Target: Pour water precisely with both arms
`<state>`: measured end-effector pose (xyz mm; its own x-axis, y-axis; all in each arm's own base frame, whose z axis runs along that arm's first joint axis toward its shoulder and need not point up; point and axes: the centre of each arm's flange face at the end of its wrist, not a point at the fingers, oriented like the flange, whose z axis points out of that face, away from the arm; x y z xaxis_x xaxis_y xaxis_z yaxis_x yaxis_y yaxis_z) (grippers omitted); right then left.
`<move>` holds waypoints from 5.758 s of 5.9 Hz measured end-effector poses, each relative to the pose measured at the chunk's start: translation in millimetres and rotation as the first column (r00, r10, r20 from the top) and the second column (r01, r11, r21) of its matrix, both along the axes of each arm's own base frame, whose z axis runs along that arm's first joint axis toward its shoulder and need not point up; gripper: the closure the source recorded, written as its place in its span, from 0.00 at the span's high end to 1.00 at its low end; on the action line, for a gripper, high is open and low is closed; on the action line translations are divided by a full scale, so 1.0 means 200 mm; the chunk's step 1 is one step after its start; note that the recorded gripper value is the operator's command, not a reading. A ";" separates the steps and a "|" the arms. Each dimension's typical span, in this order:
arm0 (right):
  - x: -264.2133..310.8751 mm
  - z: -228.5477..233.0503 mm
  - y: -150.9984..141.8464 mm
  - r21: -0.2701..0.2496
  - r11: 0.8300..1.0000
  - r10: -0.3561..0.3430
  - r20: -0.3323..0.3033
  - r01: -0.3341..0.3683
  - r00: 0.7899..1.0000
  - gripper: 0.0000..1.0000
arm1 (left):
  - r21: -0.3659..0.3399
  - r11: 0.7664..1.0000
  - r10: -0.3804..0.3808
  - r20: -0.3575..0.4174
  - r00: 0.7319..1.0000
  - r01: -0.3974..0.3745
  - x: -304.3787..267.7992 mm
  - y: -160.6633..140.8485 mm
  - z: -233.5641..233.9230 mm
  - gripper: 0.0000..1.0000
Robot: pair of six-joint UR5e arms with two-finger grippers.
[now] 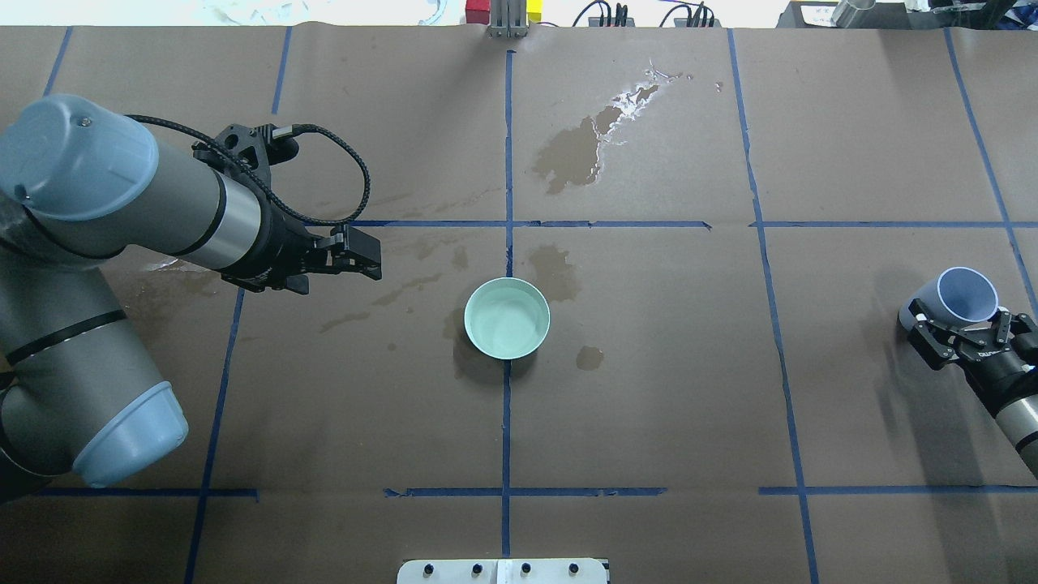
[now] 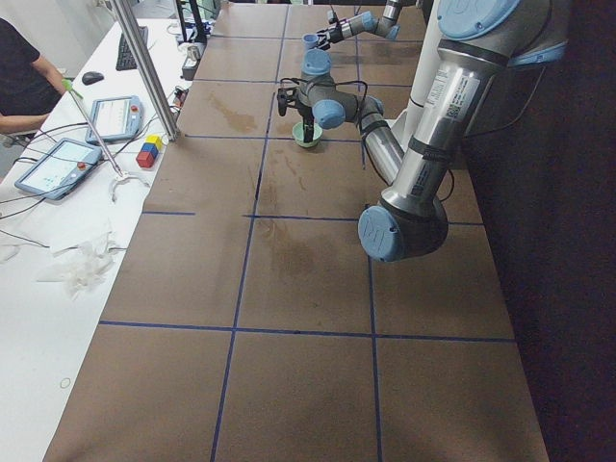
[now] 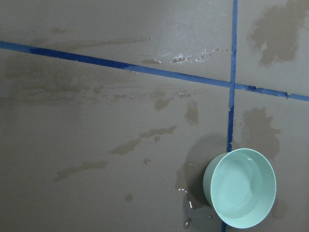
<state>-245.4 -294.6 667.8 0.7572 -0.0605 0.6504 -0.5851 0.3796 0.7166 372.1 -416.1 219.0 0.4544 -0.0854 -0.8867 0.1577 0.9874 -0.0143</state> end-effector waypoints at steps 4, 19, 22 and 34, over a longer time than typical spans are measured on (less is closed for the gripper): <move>0.02 0.00 -0.03 -0.001 1.000 0.008 -0.003 -0.008 1.000 0.54 | -0.001 1.000 0.000 0.001 1.000 0.000 0.00 0.00 0.00 1.00; -1.28 -1.71 -0.18 0.245 0.959 -0.084 -0.222 0.139 0.971 0.16 | -0.019 1.000 -0.010 0.026 1.000 0.011 -0.06 0.00 0.10 1.00; -1.51 -1.92 -0.11 0.225 0.958 -0.052 -0.469 0.176 0.882 0.07 | -0.021 1.000 -0.012 0.029 0.999 0.013 -0.05 0.00 0.11 1.00; -1.74 -2.07 -0.01 0.112 0.908 0.075 -0.991 0.404 0.108 0.07 | -0.023 1.000 -0.013 0.030 0.999 0.013 -0.05 0.00 0.12 1.00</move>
